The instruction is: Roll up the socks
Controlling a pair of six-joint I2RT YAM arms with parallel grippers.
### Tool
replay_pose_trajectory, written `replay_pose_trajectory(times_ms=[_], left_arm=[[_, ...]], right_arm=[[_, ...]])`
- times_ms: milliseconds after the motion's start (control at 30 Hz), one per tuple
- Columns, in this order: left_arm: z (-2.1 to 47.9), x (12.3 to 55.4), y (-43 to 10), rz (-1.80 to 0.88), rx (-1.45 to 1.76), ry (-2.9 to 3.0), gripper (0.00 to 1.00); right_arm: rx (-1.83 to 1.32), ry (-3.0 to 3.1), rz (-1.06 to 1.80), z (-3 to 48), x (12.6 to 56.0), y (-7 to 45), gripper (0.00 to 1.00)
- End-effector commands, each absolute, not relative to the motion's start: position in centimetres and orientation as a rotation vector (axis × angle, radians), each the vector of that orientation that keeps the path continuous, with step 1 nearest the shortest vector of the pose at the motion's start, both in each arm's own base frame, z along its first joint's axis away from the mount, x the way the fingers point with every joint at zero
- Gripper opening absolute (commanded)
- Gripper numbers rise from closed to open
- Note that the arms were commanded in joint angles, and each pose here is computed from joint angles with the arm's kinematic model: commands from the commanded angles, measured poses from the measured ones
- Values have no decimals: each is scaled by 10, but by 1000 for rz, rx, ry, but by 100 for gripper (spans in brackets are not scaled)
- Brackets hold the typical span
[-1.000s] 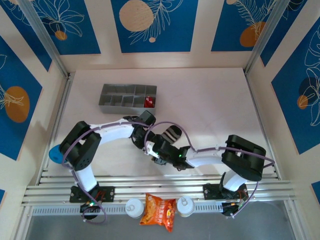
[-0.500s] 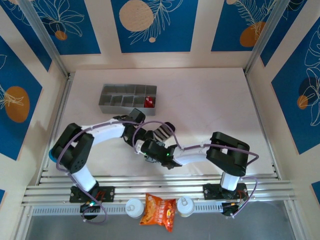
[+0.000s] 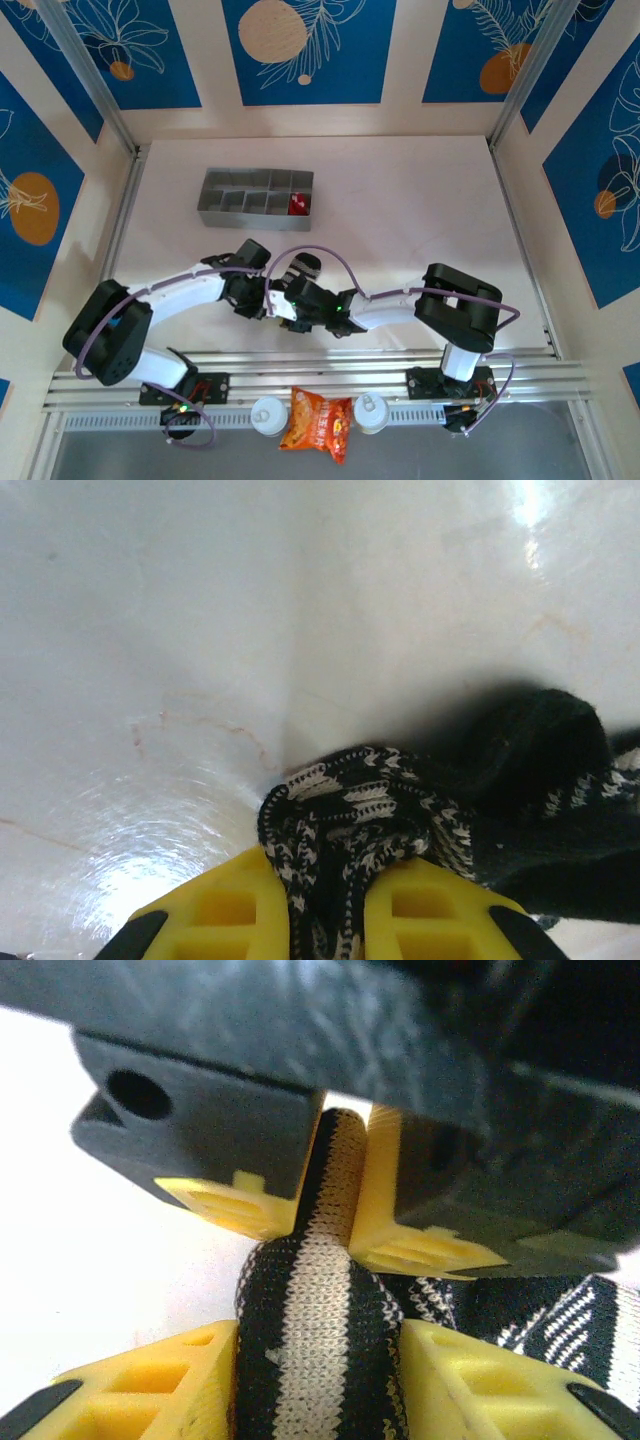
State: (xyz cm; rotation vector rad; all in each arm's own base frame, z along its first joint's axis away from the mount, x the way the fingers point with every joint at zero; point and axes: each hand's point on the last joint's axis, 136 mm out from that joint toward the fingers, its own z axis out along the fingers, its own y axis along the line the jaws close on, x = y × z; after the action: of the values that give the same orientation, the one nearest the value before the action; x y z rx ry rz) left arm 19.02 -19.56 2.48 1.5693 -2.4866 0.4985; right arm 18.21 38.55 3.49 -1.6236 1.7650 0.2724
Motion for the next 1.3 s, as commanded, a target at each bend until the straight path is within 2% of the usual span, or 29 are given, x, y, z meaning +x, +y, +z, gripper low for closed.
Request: replay_pose_trajectory(times_ms=[0, 67, 233, 333, 400, 633, 733, 900, 1267], left_arm=[[6, 154, -174, 192, 1611, -2387, 6], [7, 158, -177, 193, 1606, -2390, 6], [11, 161, -180, 203, 1610, -2391, 6], [15, 162, -179, 229, 1621, -2391, 9], [17, 165, -180, 270, 1632, -2399, 16], [35, 183, -181, 432, 1661, -2464, 57], [55, 200, -173, 485, 1649, -2585, 70], [75, 221, -171, 617, 1548, -2763, 72], [69, 240, -217, 927, 1180, -2910, 58]], right_arm=[[-1616, 1756, 258, 38, 183, 393, 42], [-1612, 1784, 246, 33, 185, 390, 35], [-1571, 1874, 228, 24, 187, 380, 1], [-1534, 1944, 284, 17, 184, 371, 0], [-1515, 1994, 326, 12, 181, 365, 0], [-1428, 2169, 475, -8, 174, 346, 0], [-1363, 2235, 589, -7, 174, 342, 0], [-1247, 2322, 834, -2, 176, 336, 0], [-956, 2498, 1368, -4, 182, 323, 0]])
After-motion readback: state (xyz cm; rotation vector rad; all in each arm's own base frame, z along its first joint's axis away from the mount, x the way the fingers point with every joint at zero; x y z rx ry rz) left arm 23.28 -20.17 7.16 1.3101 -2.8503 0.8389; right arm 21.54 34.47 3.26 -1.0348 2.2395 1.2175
